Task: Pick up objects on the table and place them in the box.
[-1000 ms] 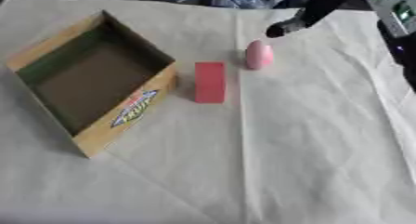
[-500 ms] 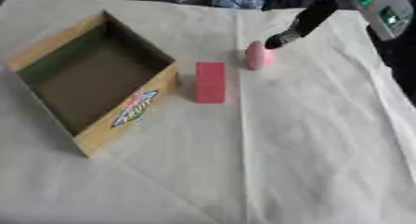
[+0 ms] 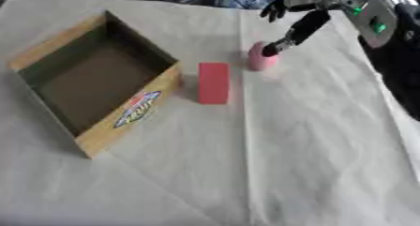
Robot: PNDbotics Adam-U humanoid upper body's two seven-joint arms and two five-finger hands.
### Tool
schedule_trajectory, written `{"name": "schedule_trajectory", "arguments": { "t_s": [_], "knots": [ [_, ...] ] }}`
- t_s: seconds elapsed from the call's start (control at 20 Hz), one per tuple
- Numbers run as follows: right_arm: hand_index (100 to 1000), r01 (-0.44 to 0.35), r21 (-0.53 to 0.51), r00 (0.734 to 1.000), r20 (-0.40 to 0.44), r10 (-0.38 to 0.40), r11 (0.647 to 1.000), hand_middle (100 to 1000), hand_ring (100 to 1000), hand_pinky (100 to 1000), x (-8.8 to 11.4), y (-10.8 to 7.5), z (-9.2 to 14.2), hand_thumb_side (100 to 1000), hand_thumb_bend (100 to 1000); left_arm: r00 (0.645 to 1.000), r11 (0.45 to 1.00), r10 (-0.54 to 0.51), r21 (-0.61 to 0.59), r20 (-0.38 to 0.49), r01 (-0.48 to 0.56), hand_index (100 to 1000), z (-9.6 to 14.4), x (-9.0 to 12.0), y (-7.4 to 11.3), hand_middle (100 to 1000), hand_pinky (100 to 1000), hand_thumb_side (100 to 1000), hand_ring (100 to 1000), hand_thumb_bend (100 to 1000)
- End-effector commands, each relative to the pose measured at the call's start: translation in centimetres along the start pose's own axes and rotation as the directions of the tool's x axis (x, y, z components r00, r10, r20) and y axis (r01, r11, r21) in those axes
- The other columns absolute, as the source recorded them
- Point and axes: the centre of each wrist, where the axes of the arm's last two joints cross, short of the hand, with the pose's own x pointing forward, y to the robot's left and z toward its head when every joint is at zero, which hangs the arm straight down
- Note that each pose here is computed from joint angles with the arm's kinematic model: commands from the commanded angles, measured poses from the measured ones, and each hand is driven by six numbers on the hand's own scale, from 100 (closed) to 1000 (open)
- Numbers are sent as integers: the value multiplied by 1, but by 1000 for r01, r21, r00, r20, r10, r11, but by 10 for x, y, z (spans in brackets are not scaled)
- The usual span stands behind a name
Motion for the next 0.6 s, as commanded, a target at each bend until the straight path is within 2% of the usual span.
{"name": "schedule_trajectory", "arguments": {
  "t_s": [0.05, 0.4, 0.6],
  "knots": [
    [1000, -7, -11, 999, -36, 6, 1000, 835, 898, 917, -5, -8, 4, 768, 613, 1000, 1000, 1, -7, 29, -1, 762, -6, 5, 2, 1000, 630, 1000, 793, 353],
    [1000, -12, 10, 996, -87, 13, 1000, 872, 911, 924, -10, 0, -9, 785, 646, 1000, 1000, 1, -10, 22, -1, 759, -5, 5, 2, 1000, 627, 1000, 791, 350],
    [1000, -14, 14, 995, -94, 15, 1000, 861, 908, 921, -11, 4, -17, 796, 643, 1000, 1000, 1, -13, 18, -1, 758, -5, 5, 2, 1000, 626, 1000, 791, 349]
  ]
}}
